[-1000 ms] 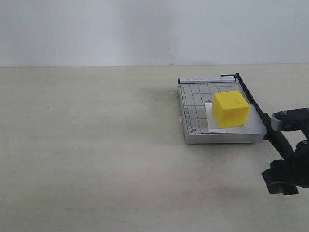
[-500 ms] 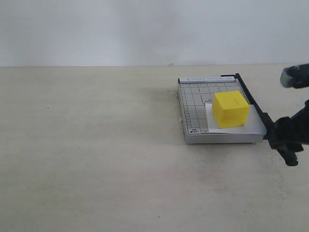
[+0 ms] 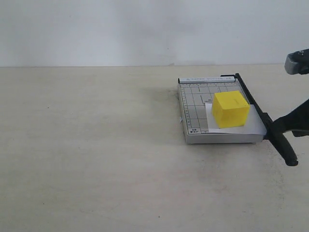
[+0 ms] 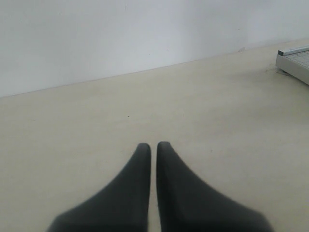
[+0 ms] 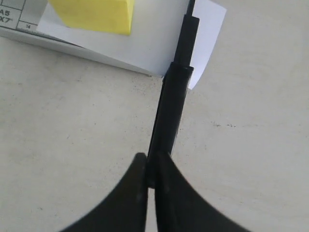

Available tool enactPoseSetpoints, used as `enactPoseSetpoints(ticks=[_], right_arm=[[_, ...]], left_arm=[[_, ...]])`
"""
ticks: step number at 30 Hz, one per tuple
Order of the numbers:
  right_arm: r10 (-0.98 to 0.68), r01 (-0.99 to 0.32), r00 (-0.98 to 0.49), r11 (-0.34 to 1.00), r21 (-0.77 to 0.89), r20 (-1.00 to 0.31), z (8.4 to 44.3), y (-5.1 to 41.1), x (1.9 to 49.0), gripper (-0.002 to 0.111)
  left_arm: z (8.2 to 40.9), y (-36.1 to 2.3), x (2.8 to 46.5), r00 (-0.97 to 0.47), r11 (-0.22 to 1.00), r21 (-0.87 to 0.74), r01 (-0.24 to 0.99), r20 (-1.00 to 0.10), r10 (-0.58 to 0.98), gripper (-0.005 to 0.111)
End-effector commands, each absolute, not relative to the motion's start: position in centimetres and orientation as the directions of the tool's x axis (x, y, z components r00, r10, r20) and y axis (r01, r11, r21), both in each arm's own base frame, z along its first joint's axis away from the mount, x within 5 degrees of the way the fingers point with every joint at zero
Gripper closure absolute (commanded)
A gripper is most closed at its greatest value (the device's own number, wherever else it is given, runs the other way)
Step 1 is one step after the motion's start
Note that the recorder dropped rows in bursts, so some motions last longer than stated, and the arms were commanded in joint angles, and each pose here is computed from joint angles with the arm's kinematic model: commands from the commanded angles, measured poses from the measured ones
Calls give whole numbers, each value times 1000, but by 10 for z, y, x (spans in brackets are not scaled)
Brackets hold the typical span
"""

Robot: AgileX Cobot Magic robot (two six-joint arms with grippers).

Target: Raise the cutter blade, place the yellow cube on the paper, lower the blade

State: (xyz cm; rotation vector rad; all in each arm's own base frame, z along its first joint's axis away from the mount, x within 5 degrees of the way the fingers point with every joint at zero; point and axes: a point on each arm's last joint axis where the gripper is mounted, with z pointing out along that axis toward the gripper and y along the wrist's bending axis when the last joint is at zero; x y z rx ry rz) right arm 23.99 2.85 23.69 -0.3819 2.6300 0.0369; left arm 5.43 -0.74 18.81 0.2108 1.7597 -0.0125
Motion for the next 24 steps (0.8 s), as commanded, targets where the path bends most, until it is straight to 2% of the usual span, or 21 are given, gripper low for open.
enactPoseSetpoints(ticks=[1,8,19,24], right_arm=[[-262,-273,-825,961,-53,-500,242,29,242,108],[-264,-274,-828,960,-54,-495,237,29,246,108],[-290,-297,-875,954,-44,-388,200,30,262,108],[-306,-309,-903,950,-37,-301,175,30,269,108]], left_arm=[[187,-7,54,-181,985,101,143,-975,127,102],[187,-7,54,-181,985,101,143,-975,127,102],[187,-7,54,-181,985,101,143,-975,127,102],[187,-7,54,-181,985,101,143,-975,127,102]])
